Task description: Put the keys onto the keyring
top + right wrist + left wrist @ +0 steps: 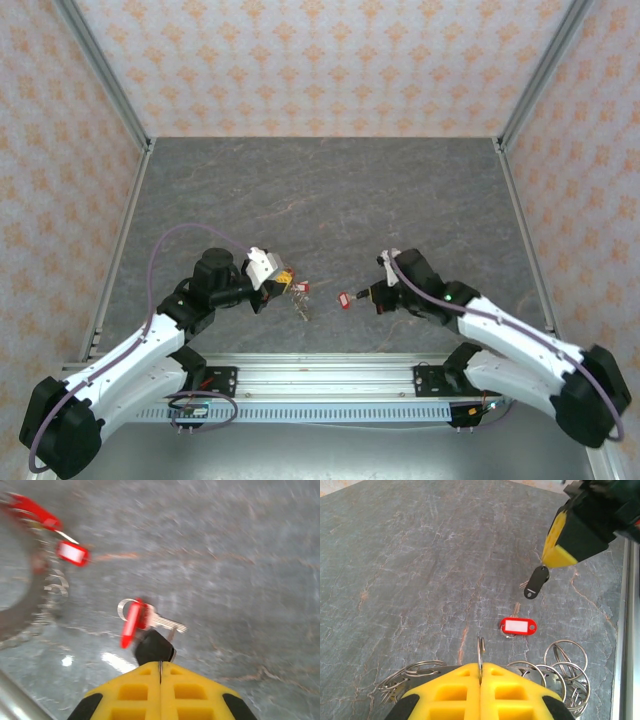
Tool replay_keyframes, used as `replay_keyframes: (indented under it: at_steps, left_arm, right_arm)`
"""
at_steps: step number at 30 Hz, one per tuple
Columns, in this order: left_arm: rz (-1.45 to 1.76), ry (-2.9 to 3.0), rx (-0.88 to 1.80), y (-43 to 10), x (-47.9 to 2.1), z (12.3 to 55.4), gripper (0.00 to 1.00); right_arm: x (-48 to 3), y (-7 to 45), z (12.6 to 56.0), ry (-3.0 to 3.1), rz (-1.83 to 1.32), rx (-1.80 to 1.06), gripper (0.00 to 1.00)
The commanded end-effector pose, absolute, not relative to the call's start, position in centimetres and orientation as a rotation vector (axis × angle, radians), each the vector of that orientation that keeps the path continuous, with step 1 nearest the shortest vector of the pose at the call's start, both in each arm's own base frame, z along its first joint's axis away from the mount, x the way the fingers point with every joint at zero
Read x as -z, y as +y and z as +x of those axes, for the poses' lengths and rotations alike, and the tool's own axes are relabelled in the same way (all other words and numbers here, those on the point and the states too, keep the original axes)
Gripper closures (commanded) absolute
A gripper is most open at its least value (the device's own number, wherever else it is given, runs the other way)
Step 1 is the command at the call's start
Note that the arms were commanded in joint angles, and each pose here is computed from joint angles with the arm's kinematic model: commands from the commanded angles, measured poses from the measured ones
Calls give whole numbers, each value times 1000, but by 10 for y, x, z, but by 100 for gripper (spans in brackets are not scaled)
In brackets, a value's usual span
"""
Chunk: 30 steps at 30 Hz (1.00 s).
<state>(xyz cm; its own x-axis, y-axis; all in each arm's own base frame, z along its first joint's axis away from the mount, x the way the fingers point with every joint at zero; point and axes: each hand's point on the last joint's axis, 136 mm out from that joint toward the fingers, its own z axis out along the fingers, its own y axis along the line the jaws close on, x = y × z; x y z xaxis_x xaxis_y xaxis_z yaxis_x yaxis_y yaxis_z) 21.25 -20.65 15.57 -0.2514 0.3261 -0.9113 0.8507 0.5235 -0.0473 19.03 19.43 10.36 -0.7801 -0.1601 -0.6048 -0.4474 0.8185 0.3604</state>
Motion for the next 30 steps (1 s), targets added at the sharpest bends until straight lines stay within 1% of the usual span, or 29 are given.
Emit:
replay_keyframes:
  at_steps: [1, 4, 9, 18, 30]
  left_arm:
    - [1018, 1700, 711, -216, -183, 211, 100]
    - [1049, 1670, 744, -220, -184, 205, 100]
    - [1098, 1642, 781, -227, -184, 198, 100]
    - [1171, 1600, 810, -240, -187, 190, 100]
    - [1201, 1605, 821, -250, -177, 195, 100]
  right_arm:
    - [-154, 222, 186, 2092, -597, -896, 100]
    - [-176, 228, 177, 1937, -647, -982, 100]
    - [-195, 237, 168, 1818, -747, -1018, 100]
    - [-205, 256, 161, 1680, -940, -1020, 100]
    - [-211, 274, 162, 1547, -1115, -955, 100]
